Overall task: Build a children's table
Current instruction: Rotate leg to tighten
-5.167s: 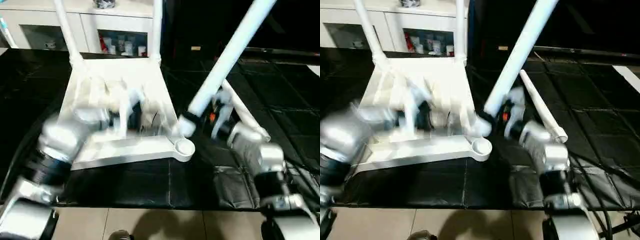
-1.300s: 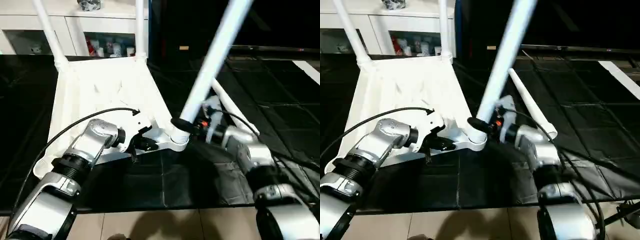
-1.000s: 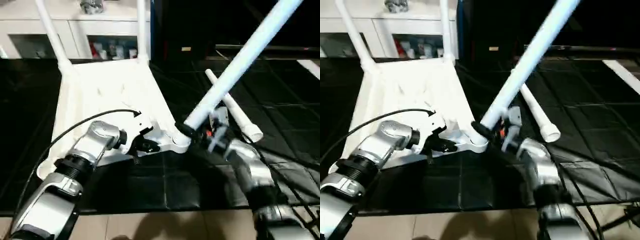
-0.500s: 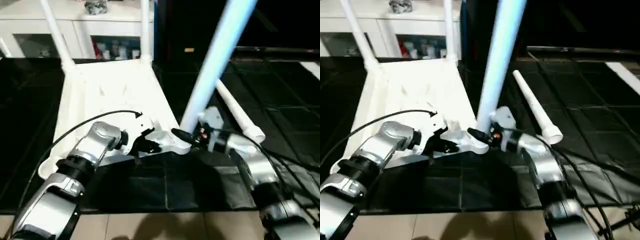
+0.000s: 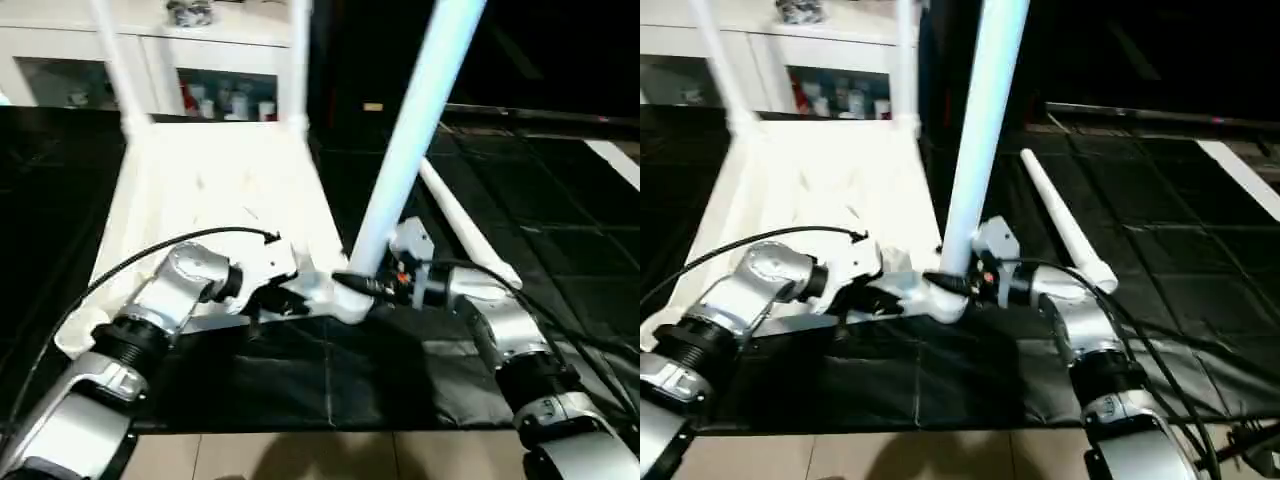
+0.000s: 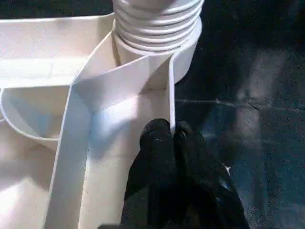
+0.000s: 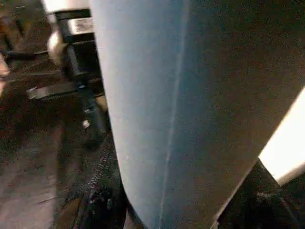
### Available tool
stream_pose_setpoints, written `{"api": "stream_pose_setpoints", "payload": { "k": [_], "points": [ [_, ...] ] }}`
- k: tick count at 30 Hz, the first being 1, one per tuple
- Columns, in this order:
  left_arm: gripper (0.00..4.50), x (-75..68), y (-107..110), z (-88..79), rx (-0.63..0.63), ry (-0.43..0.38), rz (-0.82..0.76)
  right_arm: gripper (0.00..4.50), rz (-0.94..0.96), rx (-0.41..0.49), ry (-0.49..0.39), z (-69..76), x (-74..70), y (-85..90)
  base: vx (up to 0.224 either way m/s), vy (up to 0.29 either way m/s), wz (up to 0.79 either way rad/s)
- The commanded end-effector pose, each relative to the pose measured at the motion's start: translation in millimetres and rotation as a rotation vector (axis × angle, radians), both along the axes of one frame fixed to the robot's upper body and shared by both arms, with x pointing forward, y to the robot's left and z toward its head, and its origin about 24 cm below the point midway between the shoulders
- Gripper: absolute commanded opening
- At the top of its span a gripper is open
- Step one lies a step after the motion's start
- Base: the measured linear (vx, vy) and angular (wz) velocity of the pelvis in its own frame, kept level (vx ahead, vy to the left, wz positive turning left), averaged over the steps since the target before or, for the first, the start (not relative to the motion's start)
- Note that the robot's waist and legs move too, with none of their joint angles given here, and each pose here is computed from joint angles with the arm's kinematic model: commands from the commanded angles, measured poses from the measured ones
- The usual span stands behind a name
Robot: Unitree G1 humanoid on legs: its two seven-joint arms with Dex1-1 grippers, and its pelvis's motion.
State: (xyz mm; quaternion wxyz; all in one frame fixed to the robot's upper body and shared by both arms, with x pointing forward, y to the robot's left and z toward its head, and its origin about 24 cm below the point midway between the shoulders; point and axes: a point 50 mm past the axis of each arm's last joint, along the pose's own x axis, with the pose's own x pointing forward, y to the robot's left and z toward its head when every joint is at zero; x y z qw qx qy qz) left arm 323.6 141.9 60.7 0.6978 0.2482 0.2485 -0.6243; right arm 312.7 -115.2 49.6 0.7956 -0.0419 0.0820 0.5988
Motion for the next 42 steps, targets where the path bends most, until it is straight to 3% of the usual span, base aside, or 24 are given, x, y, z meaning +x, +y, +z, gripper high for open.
{"api": "stream_pose_setpoints", "payload": {
  "k": [1,10,15,18,22,25,30,33,39,42],
  "points": [
    [0.0,8.7,-7.8,11.4,0.033,-0.059,-0.03,1.91,0.152,-0.113,0.232,-48.3,-32.4,11.4,0.0,0.0,0.0],
    [0.0,16.6,0.2,10.3,0.039,-0.047,0.073,1.91,0.094,-0.104,0.204,-46.4,-27.3,13.5,0.0,0.0,0.0],
    [0.0,19.7,3.1,11.3,-0.059,0.003,0.254,1.91,-0.175,-0.089,0.167,-45.0,-5.3,15.3,0.0,0.0,0.0],
    [0.0,18.2,3.5,11.1,-0.082,0.011,0.296,1.91,-0.222,-0.077,0.172,-43.6,-1.1,16.0,0.0,0.0,0.0],
    [0.0,2.6,-9.0,7.8,-0.139,0.035,0.405,1.91,-0.439,-0.069,0.188,-37.8,19.7,22.5,-0.026,0.024,-0.13],
    [0.0,-11.4,-42.8,4.8,-0.16,0.039,0.424,1.91,-0.642,-0.055,0.24,-33.4,35.3,32.7,0.0,0.0,0.0],
    [0.0,-9.8,-60.7,2.9,-0.148,0.019,0.446,1.91,-0.651,-0.06,0.242,-29.6,38.3,43.3,0.0,0.0,0.0],
    [0.0,-0.7,-53.3,4.3,-0.107,-0.032,0.521,1.91,-0.626,-0.067,0.246,-30.1,37.3,48.2,0.0,0.0,0.0],
    [0.0,4.7,-41.7,5.6,-0.073,-0.068,0.574,1.91,-0.604,-0.07,0.254,-33.7,34.8,50.8,0.0,0.0,0.0],
    [0.0,7.3,-36.4,4.5,-0.068,-0.075,0.588,2.61,-0.599,-0.041,0.264,-32.2,35.2,51.2,0.0,0.0,0.0]
  ]
}}
